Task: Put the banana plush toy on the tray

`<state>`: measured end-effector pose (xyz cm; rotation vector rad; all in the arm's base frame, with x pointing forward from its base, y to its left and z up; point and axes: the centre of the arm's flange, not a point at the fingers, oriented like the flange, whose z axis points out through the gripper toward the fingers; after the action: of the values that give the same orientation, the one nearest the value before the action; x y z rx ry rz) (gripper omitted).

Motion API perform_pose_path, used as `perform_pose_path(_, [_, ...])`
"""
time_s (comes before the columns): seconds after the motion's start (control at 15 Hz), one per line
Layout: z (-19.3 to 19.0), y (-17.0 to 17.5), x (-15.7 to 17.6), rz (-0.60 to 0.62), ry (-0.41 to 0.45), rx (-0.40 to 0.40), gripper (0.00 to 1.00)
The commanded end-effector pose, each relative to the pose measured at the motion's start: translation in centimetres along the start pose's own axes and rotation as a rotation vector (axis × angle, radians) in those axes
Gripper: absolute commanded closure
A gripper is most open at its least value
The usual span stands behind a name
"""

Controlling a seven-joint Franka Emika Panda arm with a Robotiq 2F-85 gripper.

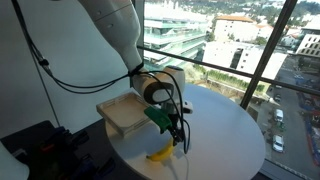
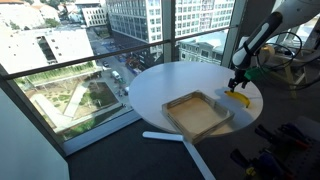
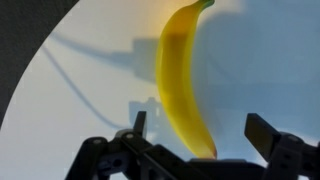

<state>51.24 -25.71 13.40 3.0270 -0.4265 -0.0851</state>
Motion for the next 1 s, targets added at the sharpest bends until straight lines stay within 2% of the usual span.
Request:
perform_pose_path(0.0, [0.9,0.5,1.0,0.017,0.010,-0.007,0.00])
perform_pose_path(0.93, [3.8,1.1,1.1,0.017,-0.021,-0.018,0.00])
